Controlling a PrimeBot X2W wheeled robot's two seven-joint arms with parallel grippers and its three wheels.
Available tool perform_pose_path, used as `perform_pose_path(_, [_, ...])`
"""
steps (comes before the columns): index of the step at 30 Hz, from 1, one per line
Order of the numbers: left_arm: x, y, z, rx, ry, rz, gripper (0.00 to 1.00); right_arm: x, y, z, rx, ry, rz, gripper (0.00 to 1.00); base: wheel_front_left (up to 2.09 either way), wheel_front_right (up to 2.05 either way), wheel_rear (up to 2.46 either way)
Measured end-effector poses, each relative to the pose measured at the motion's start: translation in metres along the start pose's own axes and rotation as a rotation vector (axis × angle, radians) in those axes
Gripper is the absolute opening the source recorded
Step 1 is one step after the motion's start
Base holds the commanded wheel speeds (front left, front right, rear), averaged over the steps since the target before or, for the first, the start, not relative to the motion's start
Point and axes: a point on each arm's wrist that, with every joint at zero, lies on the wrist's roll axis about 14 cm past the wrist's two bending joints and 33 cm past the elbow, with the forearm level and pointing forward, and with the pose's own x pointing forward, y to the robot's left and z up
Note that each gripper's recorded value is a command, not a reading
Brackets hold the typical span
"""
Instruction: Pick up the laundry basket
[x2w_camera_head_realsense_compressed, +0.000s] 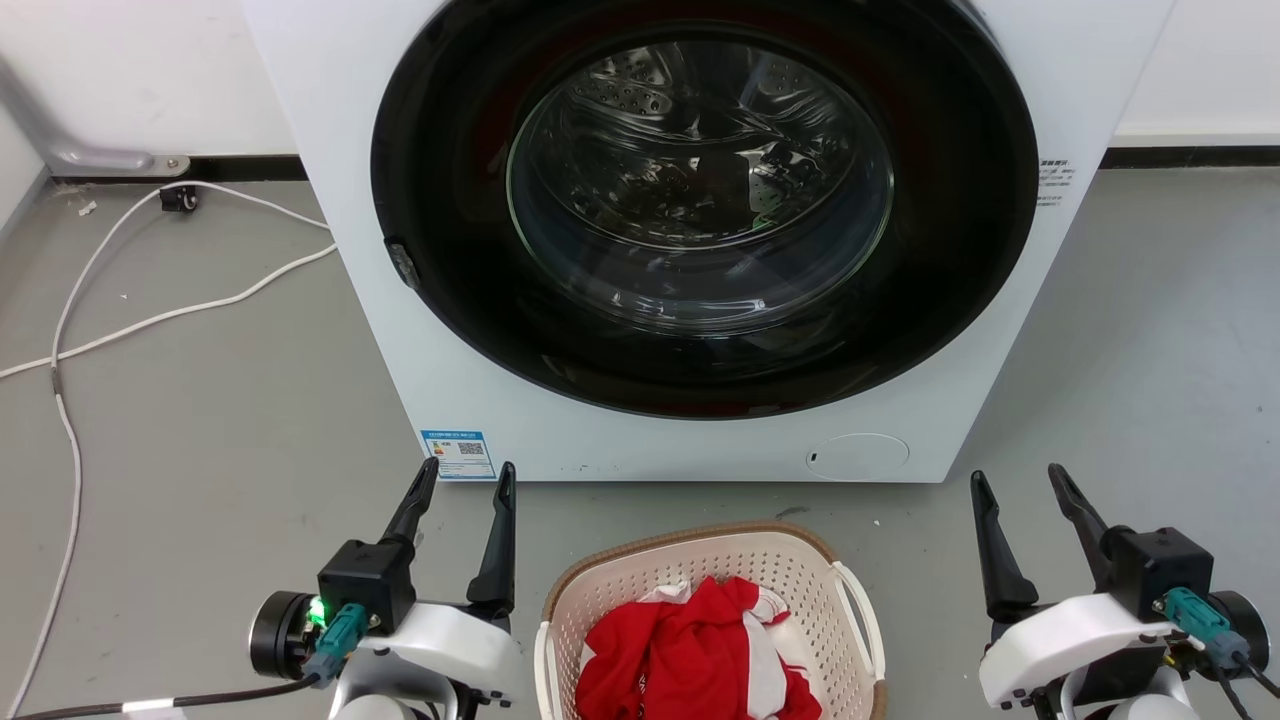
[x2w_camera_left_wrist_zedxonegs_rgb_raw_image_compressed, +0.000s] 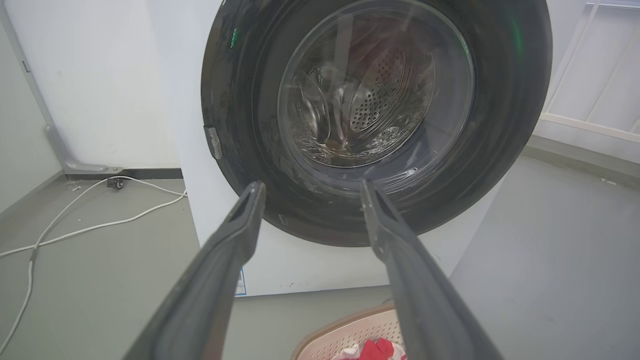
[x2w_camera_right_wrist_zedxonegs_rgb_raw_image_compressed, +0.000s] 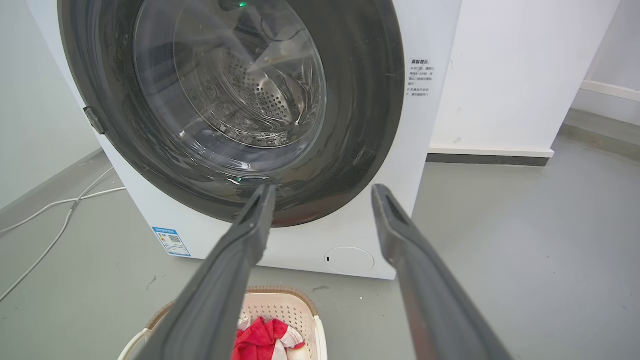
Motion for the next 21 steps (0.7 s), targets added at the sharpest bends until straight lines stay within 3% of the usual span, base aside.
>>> perform_pose_path(21, [-0.0007,-0.0029,-0.0041,0.074,-0.007,-0.022,1.00,0.0004,0.0045,-0.0031,-0.060,-0.009,0.019,1.00,0.00,0.00,0.00])
